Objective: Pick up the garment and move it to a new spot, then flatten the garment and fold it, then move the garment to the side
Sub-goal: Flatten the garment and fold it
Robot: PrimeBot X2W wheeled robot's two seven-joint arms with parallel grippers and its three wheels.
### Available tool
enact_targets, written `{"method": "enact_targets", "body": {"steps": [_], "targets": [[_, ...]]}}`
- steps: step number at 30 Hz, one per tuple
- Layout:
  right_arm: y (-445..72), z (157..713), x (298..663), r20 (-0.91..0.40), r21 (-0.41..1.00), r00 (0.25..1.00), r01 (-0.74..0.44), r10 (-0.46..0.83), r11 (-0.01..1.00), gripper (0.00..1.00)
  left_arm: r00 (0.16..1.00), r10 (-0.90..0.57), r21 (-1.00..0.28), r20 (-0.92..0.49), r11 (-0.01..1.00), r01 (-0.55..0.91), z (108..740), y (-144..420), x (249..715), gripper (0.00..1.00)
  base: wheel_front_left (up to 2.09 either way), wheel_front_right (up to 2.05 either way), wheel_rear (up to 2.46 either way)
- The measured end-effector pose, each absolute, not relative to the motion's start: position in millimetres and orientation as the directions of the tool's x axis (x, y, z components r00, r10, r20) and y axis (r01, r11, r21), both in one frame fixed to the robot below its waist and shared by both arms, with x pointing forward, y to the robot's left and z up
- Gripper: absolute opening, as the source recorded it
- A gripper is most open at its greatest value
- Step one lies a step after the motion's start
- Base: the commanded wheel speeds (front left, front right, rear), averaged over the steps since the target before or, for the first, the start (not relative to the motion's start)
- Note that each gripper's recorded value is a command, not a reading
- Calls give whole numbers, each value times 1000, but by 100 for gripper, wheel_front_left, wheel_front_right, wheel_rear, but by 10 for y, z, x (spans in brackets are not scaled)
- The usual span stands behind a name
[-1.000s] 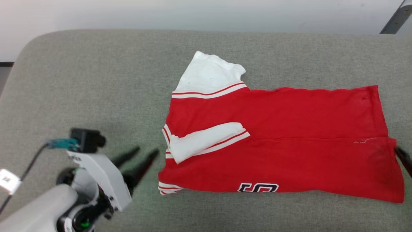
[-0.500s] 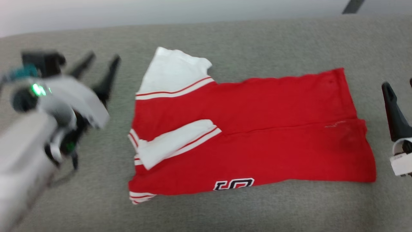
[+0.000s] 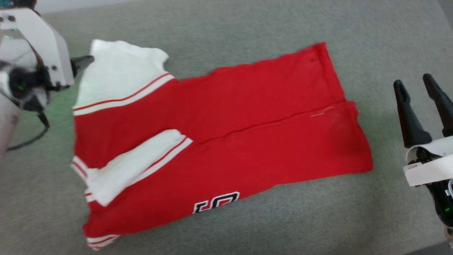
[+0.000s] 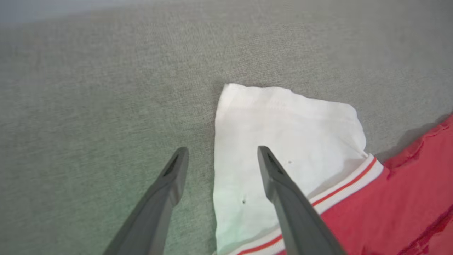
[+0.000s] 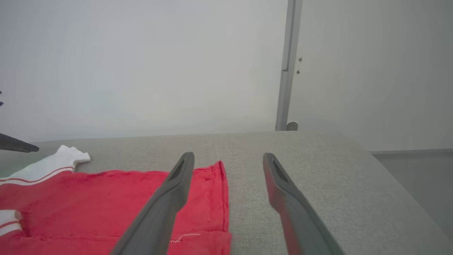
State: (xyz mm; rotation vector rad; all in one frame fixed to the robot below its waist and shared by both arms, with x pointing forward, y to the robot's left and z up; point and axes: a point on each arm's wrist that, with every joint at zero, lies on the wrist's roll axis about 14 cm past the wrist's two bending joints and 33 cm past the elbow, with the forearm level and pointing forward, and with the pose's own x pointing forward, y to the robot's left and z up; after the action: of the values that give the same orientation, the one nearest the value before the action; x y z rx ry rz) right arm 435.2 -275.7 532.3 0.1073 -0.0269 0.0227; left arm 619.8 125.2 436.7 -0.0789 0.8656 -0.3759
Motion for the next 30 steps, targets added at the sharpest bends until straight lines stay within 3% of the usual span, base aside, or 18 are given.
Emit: {"method": "enact_targets", "body": {"steps": [2,10,11,13,14,20,25,30], "targets": [[-2803,5244,4328,-1,99,1000,-11,12,995,100,513,-359,-242,-780,928,283,4279,1191,6214,100,0,0,0],[-2940,5038,4378,-69,67,998,17,-12,998,100,406,-357,-247,-841,922,297,3922,1024,6384,99,0,0,0],[-2954,5011,4383,-81,62,997,18,-13,998,100,394,-365,-254,-844,918,306,3898,995,6395,82,0,0,0],[-2983,4986,4410,-97,47,995,16,-11,999,100,388,-378,-267,-841,913,310,3850,943,6425,18,0,0,0],[-2990,4969,4429,-109,40,994,12,-8,999,100,383,-385,-275,-840,910,311,3830,920,6432,0,0,0,0],[-2868,4854,4701,-268,-11,960,-84,78,996,100,355,-426,-318,-832,891,324,3835,815,6388,0,0,0,0],[-2625,4515,4925,-553,-23,816,-214,166,977,100,358,-439,-322,-824,883,343,3875,775,6367,0,0,0,0],[-2561,4342,5200,-702,-38,694,-259,159,965,100,364,-451,-326,-815,876,355,3885,762,6347,0,0,0,0]]}}
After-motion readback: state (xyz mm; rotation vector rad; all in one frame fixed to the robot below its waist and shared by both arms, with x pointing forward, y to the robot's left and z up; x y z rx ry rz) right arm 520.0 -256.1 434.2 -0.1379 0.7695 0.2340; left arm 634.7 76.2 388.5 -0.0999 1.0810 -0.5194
